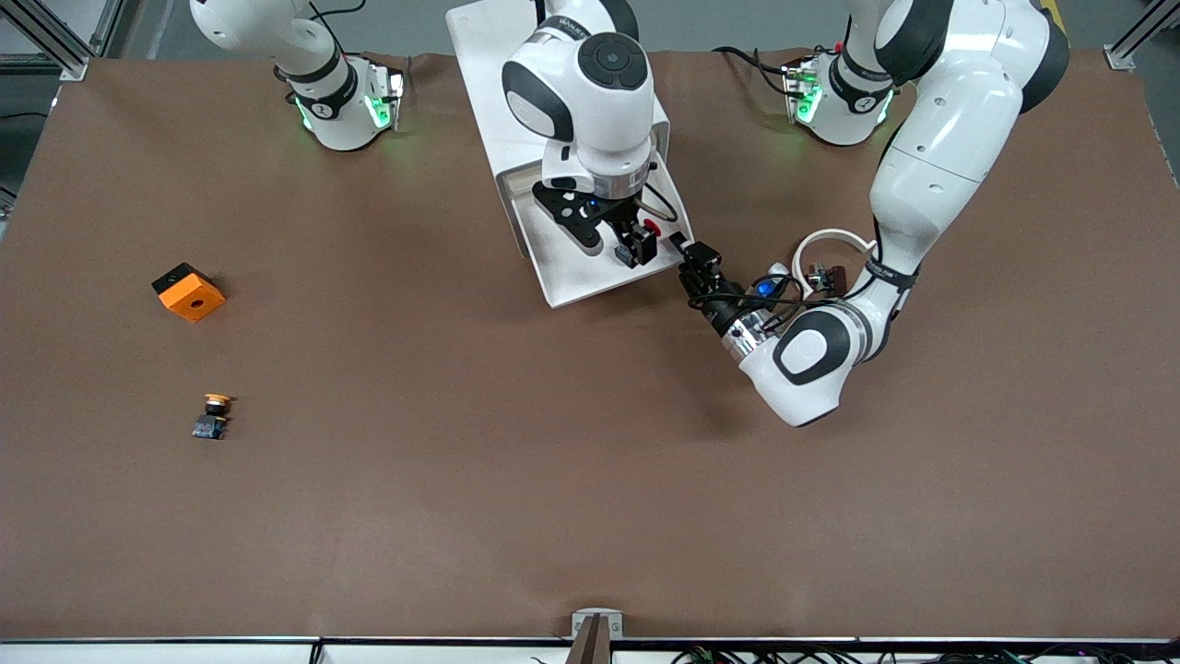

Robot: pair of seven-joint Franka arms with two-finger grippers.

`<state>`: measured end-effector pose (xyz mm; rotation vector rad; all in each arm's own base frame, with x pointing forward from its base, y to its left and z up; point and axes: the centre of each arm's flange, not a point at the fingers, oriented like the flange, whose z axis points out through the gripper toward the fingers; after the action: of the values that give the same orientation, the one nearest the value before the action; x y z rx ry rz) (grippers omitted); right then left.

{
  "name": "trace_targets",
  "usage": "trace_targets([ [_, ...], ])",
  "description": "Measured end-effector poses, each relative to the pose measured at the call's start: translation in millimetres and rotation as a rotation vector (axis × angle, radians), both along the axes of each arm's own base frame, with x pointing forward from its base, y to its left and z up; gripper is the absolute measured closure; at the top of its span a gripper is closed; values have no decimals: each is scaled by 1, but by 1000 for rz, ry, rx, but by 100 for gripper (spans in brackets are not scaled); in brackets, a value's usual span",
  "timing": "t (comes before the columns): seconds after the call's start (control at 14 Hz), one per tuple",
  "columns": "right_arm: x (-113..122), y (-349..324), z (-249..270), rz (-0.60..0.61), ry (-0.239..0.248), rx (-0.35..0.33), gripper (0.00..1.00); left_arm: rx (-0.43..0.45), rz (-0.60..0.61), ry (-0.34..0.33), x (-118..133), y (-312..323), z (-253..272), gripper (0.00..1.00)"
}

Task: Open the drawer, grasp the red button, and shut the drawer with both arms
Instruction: 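Lower the right gripper into the drawer and grasp the red button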

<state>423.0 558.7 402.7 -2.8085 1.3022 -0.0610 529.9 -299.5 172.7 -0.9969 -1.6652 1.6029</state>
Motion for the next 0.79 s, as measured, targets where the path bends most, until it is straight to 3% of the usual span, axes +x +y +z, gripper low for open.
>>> trace_targets([
  [0.21, -2, 7, -15, 7, -3, 0, 0, -4, 5, 5, 0, 0, -1, 43],
  [0.5, -4, 11, -36, 13, 9, -20, 0, -7, 22, -18, 7, 2, 1, 1],
  [0.79, -8, 15, -46, 22, 16, -31, 0, -61, 52, -155, 36, 7, 22, 0],
])
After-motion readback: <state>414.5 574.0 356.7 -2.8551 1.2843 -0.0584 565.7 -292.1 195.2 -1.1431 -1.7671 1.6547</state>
